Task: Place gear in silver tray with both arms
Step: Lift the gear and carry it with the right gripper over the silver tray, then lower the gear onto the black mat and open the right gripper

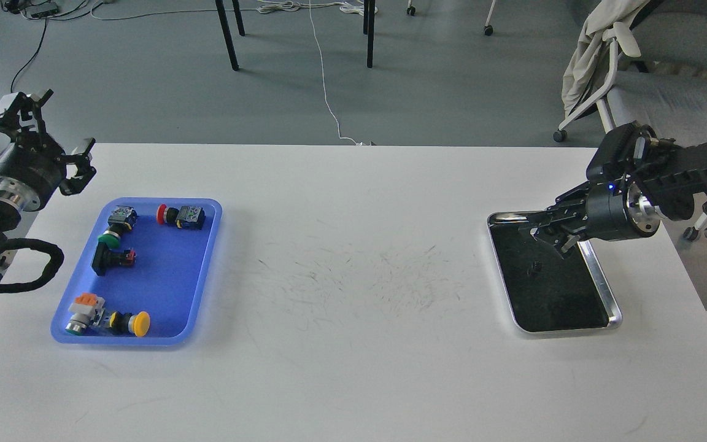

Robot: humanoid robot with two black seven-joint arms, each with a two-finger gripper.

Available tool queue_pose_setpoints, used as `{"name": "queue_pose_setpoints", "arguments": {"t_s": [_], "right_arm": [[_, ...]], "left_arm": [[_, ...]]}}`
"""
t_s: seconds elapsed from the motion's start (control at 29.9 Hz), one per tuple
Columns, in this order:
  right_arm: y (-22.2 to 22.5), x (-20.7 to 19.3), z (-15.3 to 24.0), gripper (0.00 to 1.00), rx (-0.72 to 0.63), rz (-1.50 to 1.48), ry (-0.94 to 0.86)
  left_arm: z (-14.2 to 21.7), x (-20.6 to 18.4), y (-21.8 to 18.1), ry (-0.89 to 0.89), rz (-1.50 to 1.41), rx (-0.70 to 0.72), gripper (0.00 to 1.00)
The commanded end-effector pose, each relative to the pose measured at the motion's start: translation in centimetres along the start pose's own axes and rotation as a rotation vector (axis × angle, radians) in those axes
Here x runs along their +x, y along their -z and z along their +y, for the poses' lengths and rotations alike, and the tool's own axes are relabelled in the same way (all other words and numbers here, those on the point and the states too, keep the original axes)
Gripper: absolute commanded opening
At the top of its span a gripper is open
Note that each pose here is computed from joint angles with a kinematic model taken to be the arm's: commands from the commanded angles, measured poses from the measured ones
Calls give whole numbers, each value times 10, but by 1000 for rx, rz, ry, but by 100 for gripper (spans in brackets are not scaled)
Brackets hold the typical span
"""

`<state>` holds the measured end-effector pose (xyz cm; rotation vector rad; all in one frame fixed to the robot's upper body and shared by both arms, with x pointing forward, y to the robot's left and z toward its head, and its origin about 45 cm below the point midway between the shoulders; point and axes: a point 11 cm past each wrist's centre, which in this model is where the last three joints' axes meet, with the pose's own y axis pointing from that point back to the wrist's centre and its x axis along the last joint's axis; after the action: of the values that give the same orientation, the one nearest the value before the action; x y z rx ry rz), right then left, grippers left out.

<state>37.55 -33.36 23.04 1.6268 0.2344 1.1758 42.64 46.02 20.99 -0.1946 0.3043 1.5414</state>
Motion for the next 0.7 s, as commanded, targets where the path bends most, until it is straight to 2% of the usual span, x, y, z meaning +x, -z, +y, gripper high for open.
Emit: {"name": "queue_pose_setpoints", "arguments": {"t_s": [0.0,0.4,0.67], "right_arm": [[-2,-20,3,1,-10,1,22],[11,-73,-8,1,29,-10,105],[11,-85,-9,1,27,-5,133]], "left_arm": [[0,0,1,1,0,2,99],[0,0,1,1,0,2,99],[4,5,2,-6,-2,6,99]]}}
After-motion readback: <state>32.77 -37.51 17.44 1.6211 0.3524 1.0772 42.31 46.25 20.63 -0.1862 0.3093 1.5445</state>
